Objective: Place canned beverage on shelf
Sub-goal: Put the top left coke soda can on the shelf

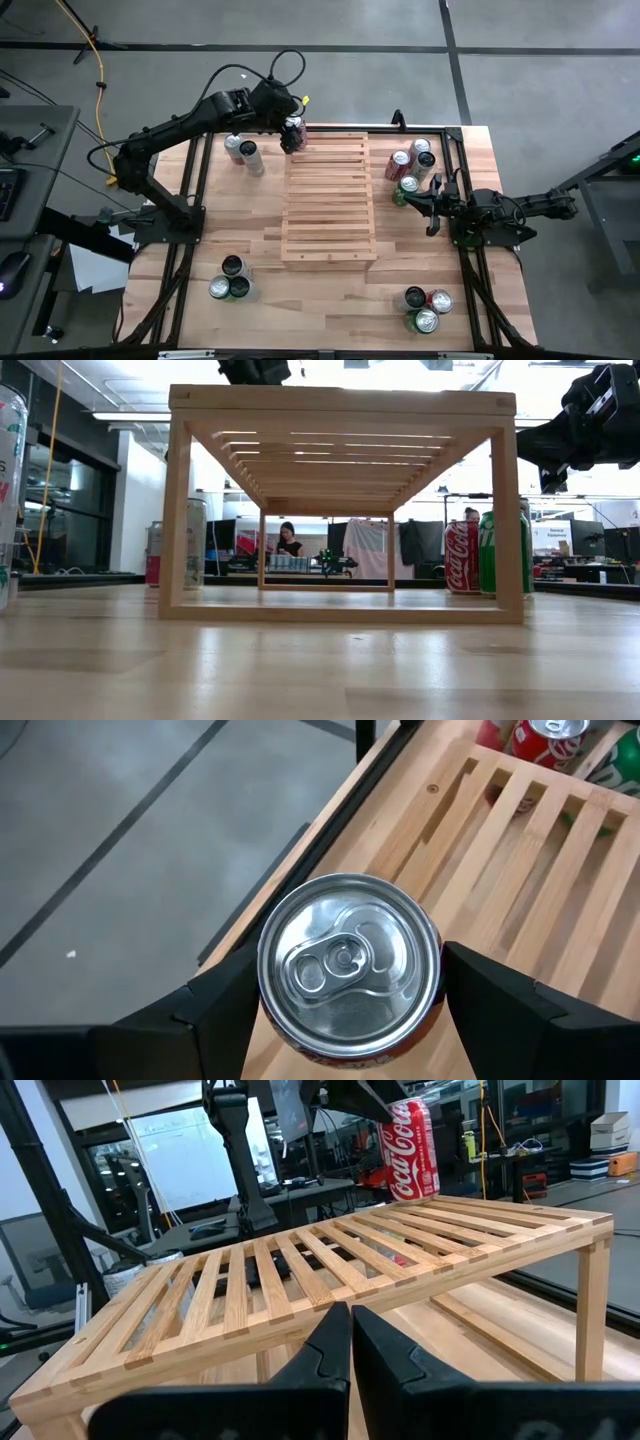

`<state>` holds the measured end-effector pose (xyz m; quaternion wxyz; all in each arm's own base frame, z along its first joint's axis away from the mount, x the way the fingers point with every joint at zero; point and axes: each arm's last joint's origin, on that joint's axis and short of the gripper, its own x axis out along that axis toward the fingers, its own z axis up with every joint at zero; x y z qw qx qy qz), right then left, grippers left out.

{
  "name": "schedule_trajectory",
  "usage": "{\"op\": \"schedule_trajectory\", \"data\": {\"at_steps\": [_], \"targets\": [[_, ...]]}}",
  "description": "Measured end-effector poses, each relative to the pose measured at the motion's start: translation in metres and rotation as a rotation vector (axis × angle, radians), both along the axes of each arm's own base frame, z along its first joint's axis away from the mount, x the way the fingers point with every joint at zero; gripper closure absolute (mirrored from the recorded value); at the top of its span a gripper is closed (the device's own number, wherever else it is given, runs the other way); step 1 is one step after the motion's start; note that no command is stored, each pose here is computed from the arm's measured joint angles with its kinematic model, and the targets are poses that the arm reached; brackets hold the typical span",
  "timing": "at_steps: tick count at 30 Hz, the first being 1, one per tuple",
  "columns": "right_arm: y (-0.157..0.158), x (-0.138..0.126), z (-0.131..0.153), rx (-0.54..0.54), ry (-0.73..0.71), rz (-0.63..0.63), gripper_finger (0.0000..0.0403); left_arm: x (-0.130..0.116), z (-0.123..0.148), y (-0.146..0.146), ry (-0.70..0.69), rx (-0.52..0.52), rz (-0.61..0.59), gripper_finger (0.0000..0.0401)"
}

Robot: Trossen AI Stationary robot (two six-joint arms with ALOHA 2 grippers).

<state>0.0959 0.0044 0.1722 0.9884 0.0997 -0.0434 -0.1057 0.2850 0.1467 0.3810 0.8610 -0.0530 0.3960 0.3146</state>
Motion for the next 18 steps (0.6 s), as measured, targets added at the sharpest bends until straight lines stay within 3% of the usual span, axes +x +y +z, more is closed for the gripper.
{"op": "schedule_trajectory", "data": {"at_steps": [8, 18], "targets": [[0.0000, 0.0000, -0.0001, 0.000, 0.000, 0.000, 0.0403, 0.0014, 0.0006, -0.0010, -0.003, 0.010, -0.017, 0.0132], [0.0000, 0.0000, -0.0001, 0.000, 0.000, 0.000, 0.0403, 0.0014, 0.0001, -0.0016, 0.000, 0.000, -0.038, 0.0089]]}}
